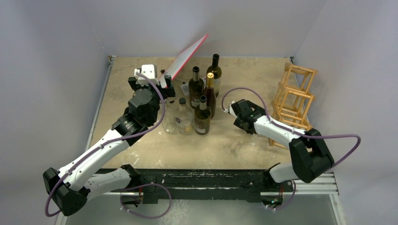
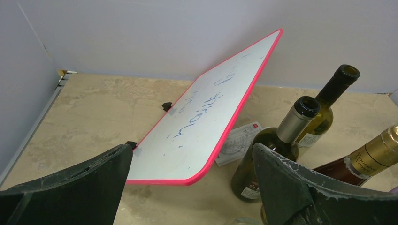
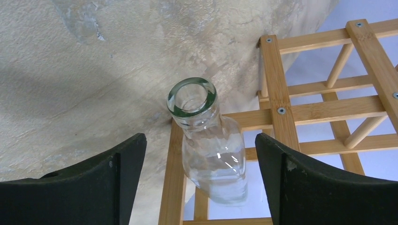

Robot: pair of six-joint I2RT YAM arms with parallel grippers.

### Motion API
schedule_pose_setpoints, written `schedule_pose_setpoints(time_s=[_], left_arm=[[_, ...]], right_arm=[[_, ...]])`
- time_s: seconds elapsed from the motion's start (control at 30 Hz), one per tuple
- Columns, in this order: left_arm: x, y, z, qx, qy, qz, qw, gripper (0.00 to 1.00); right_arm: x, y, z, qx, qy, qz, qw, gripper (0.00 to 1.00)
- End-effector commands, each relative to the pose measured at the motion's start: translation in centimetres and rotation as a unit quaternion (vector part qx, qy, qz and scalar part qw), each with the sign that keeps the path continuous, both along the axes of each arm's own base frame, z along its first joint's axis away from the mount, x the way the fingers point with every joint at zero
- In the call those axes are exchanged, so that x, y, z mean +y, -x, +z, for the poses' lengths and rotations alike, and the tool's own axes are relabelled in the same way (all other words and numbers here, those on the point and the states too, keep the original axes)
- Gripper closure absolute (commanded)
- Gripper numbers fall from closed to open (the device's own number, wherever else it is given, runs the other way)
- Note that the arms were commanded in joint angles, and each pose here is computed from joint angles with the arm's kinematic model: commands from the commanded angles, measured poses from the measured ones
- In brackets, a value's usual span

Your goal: Take the wine bottle off the wine rack

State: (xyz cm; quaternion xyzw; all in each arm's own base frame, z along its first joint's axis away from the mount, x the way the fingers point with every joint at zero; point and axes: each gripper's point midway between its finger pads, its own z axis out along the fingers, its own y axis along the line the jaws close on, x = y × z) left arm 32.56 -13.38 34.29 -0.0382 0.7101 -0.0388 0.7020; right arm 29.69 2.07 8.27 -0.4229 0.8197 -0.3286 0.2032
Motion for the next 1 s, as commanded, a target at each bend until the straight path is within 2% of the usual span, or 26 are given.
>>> schedule_pose_setpoints(time_s=[0.0,0.07,0.37,0.77,0.97], left_arm=[[-0.2,0.0,1.8,-0.019,0.014,-0.002,1.0,0.0],[-0.1,0.0,1.8,-0.02,0.015,-0.002,1.0,0.0],[-0.1,0.1,1.9,-0.021,0.015,-0.002,1.0,0.0],[0.1,0.3,2.2,-0.025,0.018,-0.001,1.0,0.0],[0.2,0.4,2.3,-0.026,0.019,-0.001,0.999,0.0]], right_arm=[[-0.3,-0.3,0.0,-0.008,0.008,0.001,1.0,0.15],[-0.5,-0.3,-0.2,-0.004,0.014,-0.004,1.0,0.19],[-1.3,-1.1,-1.2,-0.006,0.024,-0.024,0.999,0.26],[-1.3,-2.3,-1.2,-0.028,0.032,-0.03,0.999,0.55],[-1.1,-2.8,-0.9,-0.033,0.033,-0.024,0.999,0.65]])
